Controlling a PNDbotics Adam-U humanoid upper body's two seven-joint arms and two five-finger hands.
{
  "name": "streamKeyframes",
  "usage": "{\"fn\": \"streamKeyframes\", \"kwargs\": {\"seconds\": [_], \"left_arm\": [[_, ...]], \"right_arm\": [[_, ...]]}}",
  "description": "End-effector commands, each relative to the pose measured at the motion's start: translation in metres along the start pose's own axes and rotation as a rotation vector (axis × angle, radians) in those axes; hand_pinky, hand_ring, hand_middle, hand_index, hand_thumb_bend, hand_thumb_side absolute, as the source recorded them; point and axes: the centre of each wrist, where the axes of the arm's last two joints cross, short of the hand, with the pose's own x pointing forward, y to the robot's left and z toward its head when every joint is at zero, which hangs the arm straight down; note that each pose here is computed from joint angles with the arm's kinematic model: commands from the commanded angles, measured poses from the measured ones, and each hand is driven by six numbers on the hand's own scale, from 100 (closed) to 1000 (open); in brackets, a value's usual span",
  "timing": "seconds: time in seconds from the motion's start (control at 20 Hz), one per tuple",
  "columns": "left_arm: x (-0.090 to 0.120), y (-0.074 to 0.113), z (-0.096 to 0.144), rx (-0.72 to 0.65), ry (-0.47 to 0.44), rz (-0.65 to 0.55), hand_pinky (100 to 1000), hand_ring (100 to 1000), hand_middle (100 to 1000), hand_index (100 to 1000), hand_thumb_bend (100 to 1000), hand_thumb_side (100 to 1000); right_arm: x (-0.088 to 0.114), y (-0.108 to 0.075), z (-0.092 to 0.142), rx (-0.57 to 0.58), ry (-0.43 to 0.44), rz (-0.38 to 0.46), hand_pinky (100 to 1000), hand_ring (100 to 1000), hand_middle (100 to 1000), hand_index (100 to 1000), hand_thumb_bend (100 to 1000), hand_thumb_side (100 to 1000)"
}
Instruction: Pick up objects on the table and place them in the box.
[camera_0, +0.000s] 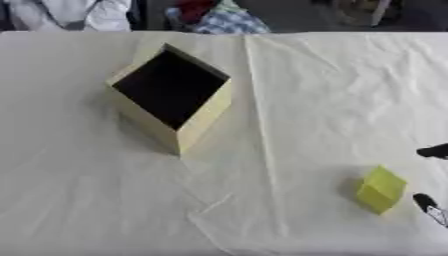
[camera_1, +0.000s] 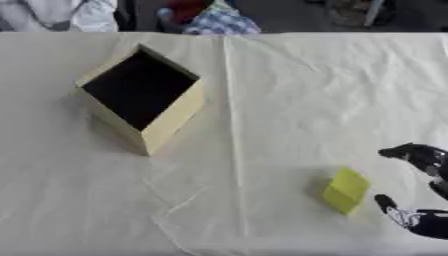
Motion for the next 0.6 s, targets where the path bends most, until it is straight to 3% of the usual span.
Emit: {"fn": "streamKeyframes", "kwargs": {"seconds": [0.05, 0.3, 0.6], "left_arm": [[0.006, 0.003, -0.005, -0.026, -0.018, -0.020, 716, 804, 868, 676, 100, 720], [0.006, 0.003, -0.005, -0.030, -0.017, -0.021, 716, 804, 868, 676, 100, 718], [0.006, 0.003, -0.005, -0.034, -0.016, -0.021, 716, 805, 868, 676, 100, 715]], "right_arm": [[0.001, -0.017, -0.006, 0.022, -0.031, 0.004, 768, 836, 750, 899, 298, 293], [0.000, -0.028, -0.012, 0.038, -0.057, -0.019, 773, 853, 766, 917, 272, 480], [0.001, -0.040, -0.019, 0.044, -0.059, -0.033, 768, 857, 766, 921, 260, 497]]}}
